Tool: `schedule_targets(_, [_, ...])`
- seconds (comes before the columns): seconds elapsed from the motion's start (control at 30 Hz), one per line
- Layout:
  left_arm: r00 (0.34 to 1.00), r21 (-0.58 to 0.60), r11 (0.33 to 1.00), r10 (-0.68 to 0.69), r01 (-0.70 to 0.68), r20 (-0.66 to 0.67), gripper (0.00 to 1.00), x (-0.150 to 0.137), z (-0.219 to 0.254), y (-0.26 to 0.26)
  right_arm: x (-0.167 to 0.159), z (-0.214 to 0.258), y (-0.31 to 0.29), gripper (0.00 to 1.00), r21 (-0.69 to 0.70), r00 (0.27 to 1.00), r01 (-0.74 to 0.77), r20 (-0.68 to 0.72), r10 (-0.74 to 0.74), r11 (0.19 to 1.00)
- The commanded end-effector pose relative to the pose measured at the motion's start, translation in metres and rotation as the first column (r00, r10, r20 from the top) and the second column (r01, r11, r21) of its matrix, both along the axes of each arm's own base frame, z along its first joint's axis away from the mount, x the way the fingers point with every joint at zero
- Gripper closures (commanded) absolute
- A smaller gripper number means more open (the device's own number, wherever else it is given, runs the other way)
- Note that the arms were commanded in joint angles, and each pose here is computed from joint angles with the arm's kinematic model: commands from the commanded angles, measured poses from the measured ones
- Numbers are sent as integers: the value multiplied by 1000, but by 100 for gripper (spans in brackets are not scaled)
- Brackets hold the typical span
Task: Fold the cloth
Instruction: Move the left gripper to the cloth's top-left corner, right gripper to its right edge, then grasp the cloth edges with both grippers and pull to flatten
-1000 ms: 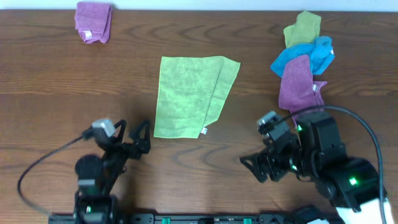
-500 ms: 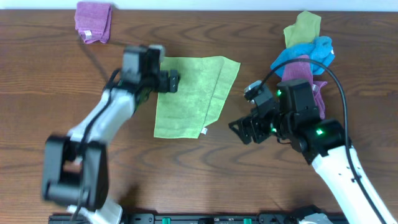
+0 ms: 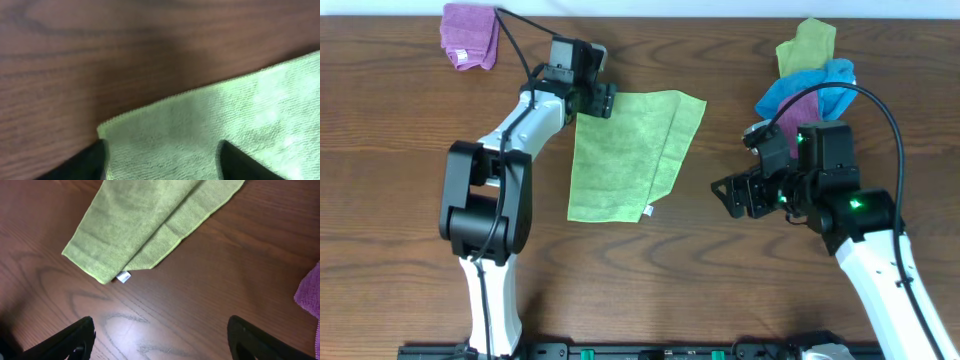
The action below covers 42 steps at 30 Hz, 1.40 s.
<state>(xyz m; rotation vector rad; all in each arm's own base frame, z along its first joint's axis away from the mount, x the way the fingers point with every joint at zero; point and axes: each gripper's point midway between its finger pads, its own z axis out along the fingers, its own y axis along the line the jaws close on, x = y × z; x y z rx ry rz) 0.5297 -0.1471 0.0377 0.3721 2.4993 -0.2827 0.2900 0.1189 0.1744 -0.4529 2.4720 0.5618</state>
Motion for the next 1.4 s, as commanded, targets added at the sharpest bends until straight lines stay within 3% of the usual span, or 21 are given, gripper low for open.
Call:
schedule_targets(0.0, [1000, 4, 1000, -2, 2, 2, 68, 3, 1, -2, 3, 3, 0, 19, 5, 1000, 0, 16, 0, 1000])
schedule_targets(0.07, [1000, -17, 1000, -3, 3, -12, 94, 1, 0, -5, 3, 3, 0, 23, 6, 1000, 1, 18, -1, 1000])
schedule_targets(0.2, [1000, -29, 1000, -10, 11, 3, 94, 3, 3, -8, 3, 3, 0, 26, 19, 1000, 24, 3, -24, 1000])
schedule_targets(0.4, [997, 74, 995, 66, -68, 27, 94, 11, -2, 17, 3, 3, 0, 29, 29, 999, 40, -8, -40, 999])
schedule_targets(0.7, [998, 71, 995, 66, -64, -17, 94, 8, -26, 19, 2, 3, 0, 32, 47, 997, 66, -33, -65, 997])
schedule_targets(0.8, [997, 75, 995, 66, -64, -29, 94, 8, -36, 19, 0, 1, 0, 41, 48, 996, 72, -48, -70, 996])
schedule_targets(0.83, [997, 76, 995, 66, -64, -30, 94, 8, -38, 19, -1, 0, 0, 53, 47, 996, 73, -53, -70, 996])
schedule_targets(0.9, [997, 78, 995, 67, -64, -31, 94, 8, -41, 20, -2, -6, 1, 97, 47, 994, 77, -76, -73, 996])
schedule_targets(1.37, [994, 118, 989, 100, -93, -50, 94, 6, -53, 33, 25, -115, 80, 99, 83, 960, -57, -269, 78, 995])
